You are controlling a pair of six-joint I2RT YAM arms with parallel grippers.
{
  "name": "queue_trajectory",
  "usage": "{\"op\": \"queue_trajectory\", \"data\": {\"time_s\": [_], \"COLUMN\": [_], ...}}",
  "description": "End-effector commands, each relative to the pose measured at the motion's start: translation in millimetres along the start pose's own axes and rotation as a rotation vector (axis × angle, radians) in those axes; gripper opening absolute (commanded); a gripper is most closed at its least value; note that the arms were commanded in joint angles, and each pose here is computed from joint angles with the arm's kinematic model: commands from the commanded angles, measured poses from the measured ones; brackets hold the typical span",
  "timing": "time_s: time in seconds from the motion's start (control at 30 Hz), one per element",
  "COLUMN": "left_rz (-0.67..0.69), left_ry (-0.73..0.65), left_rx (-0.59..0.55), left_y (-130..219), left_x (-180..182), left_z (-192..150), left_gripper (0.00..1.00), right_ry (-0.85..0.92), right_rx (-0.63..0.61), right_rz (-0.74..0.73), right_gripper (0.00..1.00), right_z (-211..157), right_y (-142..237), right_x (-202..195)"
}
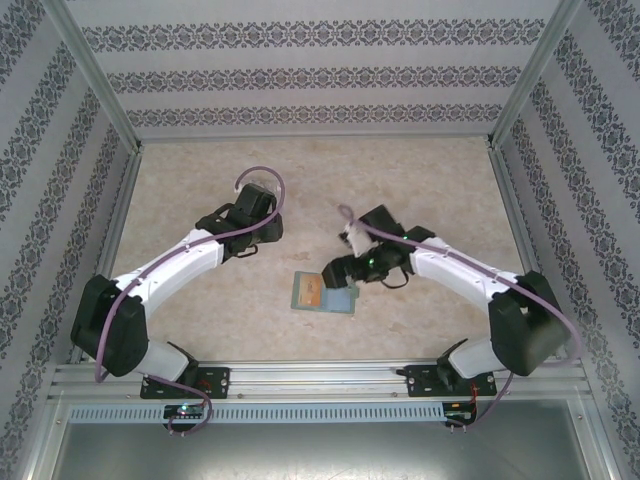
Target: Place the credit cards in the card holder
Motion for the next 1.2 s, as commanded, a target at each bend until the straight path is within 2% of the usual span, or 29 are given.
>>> {"op": "queue_trajectory", "data": {"time_s": [0.0, 0.03, 0.07, 0.13, 0.2, 0.27, 0.43, 0.9, 1.17], "left_rz": [0.022, -0.003, -0.044, -0.173, -0.257, -0.227, -0.227, -0.175, -0.180], "left_ry": [0.002, 0.017, 0.023, 0.024, 0.018, 0.019, 0.029, 0.024, 0.035], "left_rx": [0.033, 0.049, 0.058, 0.063, 0.064, 0.091, 0.085, 0.100, 0.100], "left_y": [2.6, 1.3, 0.1, -5.6, -11.9, -17.5, -20.4, -22.7, -21.6], "left_x": [16.7, 16.5, 12.4, -5.9, -18.2, -13.6, -14.4, -6.3, -5.8], "left_z": [-10.9, -14.6, -17.8, -27.6, -36.9, -42.6, -41.0, -42.6, -42.6], "left_gripper": [0.64, 0.81, 0.91, 1.00, 1.00, 0.99, 0.99, 0.99, 0.99], "right_ry": [0.008, -0.044, -0.084, -0.134, -0.169, -0.185, -0.189, -0.222, -0.147], "right_rx": [0.015, 0.027, 0.043, 0.094, 0.130, 0.140, 0.069, 0.002, 0.024], "right_rz": [-0.108, -0.097, -0.076, -0.023, 0.007, 0.012, 0.006, -0.051, 0.047], "right_gripper": [0.98, 0.98, 0.98, 0.98, 0.98, 0.98, 0.98, 0.98, 0.98], "right_z": [-5.6, -2.9, -2.2, -8.1, -16.8, -25.3, -28.3, -17.8, -7.1], "right_y": [6.7, 9.6, 10.8, 5.6, -6.9, -21.5, -45.1, -59.2, -72.7], "right_x": [-19.5, -22.7, -23.6, -17.9, -9.2, -3.9, -6.5, -22.0, 15.1]}}
Point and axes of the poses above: each hand's point on the last joint's axis, 136 mm out from that joint toward the fingers, its own y axis back along the fingers, its own x axis along the line the jaws close on, z = x × y, the point moved 1 cm from there along y, back along the fingers, and after that the axes turned 12 degrees about -y, right-handed, at the moved point
